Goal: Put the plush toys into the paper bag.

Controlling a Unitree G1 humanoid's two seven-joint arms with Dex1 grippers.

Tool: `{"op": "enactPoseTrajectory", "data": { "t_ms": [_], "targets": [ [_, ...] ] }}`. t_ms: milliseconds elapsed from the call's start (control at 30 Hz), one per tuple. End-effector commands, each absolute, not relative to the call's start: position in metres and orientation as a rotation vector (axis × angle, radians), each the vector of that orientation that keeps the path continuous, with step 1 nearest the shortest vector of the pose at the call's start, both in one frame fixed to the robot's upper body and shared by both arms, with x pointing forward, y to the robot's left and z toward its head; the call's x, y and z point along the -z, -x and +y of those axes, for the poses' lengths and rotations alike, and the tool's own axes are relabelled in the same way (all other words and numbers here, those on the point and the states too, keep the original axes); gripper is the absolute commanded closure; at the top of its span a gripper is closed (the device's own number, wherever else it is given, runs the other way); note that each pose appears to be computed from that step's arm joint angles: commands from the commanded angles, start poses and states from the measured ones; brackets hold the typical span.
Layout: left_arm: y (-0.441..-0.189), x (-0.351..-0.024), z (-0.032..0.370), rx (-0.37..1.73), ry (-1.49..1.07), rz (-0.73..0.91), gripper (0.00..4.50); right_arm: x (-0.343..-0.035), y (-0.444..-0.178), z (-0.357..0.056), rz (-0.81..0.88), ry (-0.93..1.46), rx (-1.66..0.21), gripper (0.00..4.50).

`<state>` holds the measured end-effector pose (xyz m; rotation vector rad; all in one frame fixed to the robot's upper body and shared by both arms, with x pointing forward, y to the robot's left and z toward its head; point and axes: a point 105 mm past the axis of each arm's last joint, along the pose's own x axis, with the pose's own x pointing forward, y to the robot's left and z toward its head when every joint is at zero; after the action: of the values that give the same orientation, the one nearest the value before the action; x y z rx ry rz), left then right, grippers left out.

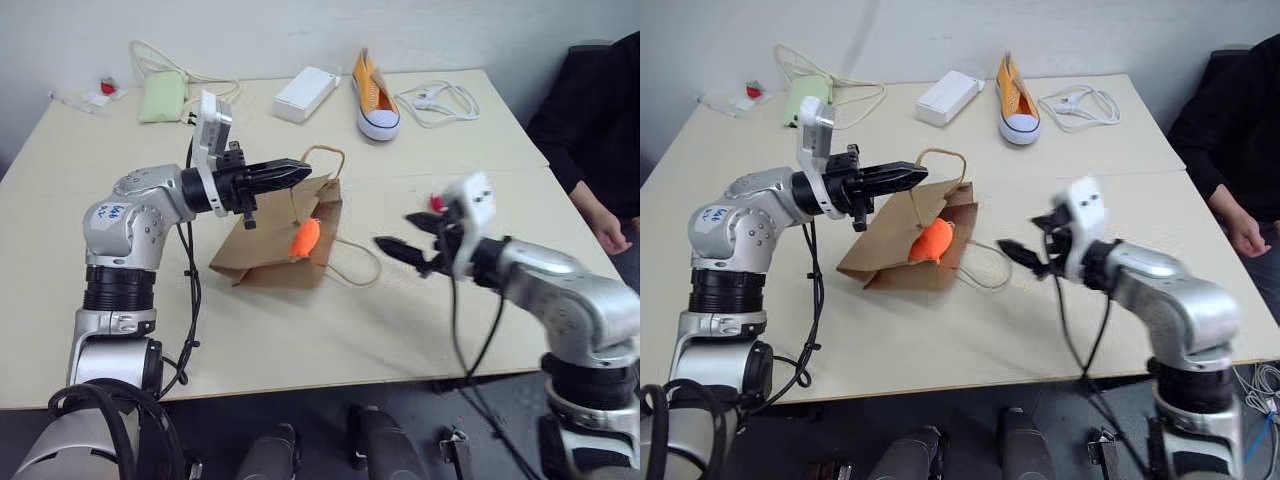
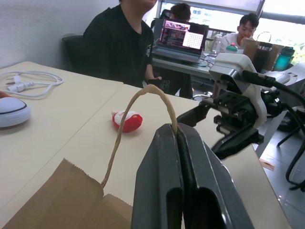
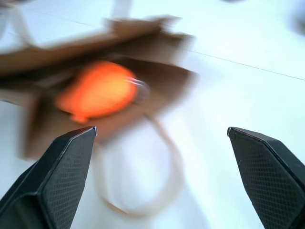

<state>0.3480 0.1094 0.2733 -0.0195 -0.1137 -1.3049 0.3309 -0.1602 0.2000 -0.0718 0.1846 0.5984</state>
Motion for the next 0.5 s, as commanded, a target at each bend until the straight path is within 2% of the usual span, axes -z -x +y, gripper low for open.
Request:
{"op": "enactPoseTrajectory", "data": {
  "t_ms": [33, 167, 300, 433, 500],
  "targets": [
    [-0.339, -0.298, 0.113, 1.299, -0.016, -0.203, 4.5, -0.208, -0.365, -0.213, 0.138, 0.064, -0.276, 0.03],
    [-0.337, -0.294, 0.114, 1.287, -0.022, -0.199, 4.5, -0.201, -0.401, -0.233, 0.123, 0.028, -0.092, 0.03],
    [-0.335, -0.295, 0.115, 1.276, -0.022, -0.204, 4.5, -0.194, -0.44, -0.233, 0.122, -0.055, -0.003, 0.03],
    [-0.334, -0.297, 0.117, 1.269, -0.022, -0.208, 4.5, -0.182, -0.461, -0.23, 0.157, -0.122, 0.03, 0.03],
    [-0.334, -0.298, 0.118, 1.262, -0.027, -0.212, 4.5, -0.173, -0.466, -0.229, 0.189, -0.138, 0.04, 0.41]
  ]
}}
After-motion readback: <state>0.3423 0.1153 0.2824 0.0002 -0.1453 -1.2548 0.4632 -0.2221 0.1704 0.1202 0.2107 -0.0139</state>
